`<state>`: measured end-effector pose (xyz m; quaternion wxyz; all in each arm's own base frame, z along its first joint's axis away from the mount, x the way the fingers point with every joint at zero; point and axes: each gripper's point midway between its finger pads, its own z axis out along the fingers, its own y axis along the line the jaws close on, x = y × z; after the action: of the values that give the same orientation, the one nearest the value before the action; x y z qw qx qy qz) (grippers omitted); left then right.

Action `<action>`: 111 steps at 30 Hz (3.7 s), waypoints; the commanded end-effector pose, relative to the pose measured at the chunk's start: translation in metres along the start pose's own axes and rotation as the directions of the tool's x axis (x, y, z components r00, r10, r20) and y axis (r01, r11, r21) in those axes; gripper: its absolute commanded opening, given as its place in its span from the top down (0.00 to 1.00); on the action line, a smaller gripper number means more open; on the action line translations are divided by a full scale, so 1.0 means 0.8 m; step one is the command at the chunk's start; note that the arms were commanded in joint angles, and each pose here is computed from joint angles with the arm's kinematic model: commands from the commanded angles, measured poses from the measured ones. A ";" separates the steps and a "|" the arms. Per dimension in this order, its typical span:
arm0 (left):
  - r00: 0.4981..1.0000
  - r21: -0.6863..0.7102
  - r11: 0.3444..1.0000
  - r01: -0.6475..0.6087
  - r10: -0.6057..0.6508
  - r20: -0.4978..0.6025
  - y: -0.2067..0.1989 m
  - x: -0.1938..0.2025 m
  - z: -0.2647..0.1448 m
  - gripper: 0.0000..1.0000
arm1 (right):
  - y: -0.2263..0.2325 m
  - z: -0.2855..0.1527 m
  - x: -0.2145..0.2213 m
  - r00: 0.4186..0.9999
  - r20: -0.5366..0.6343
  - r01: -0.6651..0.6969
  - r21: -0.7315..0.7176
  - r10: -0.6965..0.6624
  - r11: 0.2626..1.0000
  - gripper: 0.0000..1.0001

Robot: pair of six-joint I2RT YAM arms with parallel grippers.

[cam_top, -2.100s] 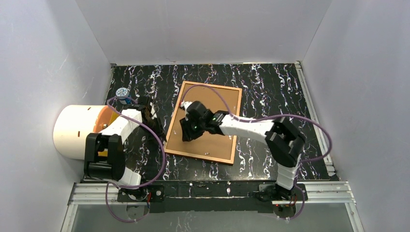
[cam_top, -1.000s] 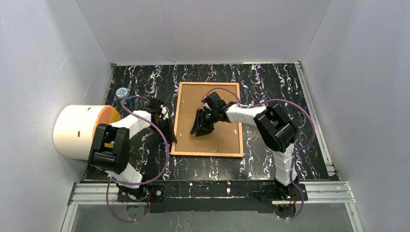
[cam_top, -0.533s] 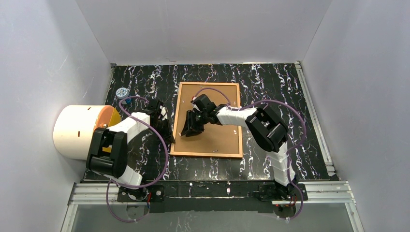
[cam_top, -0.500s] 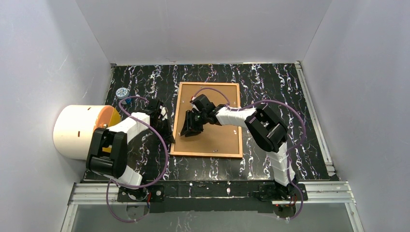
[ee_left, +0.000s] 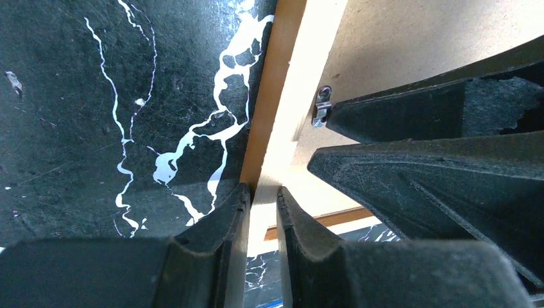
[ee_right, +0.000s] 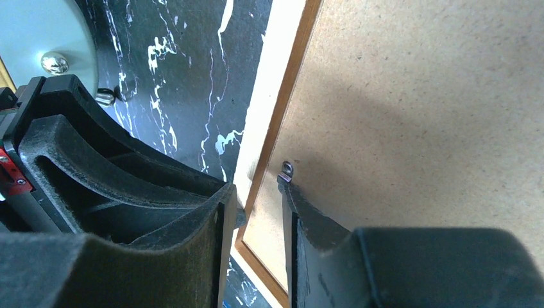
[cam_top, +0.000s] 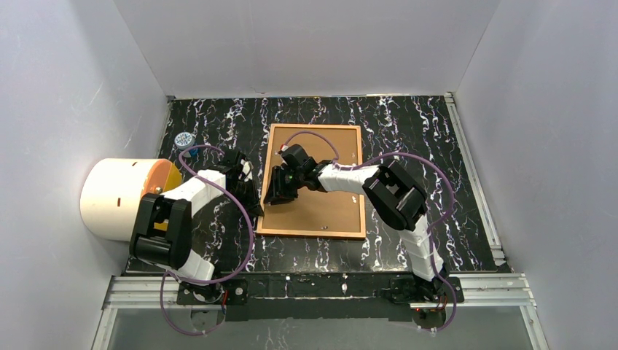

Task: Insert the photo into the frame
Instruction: Install the photo frame at the center of the board.

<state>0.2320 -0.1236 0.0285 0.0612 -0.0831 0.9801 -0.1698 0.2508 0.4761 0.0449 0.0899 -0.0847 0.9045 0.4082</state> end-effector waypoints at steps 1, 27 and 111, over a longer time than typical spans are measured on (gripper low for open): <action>0.998 -0.056 0.998 0.006 -0.009 -0.062 0.020 0.024 0.002 0.88 | -0.032 0.021 0.010 1.000 0.005 0.023 0.067 -0.024 0.997 0.58; 0.997 -0.038 0.999 0.035 -0.037 -0.064 0.012 0.022 0.000 0.89 | 0.020 -0.004 -0.013 0.989 0.141 -0.023 -0.142 0.043 0.990 0.54; 0.999 0.121 0.992 -0.030 0.028 0.021 -0.058 -0.072 0.049 0.97 | -0.075 0.035 -0.176 0.984 0.156 -0.054 -0.186 0.084 0.981 0.52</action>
<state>0.3340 -0.1613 0.0272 0.1447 -0.0764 0.9626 -0.2161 0.4195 0.4658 0.0518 0.1817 -0.0339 0.8385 0.5126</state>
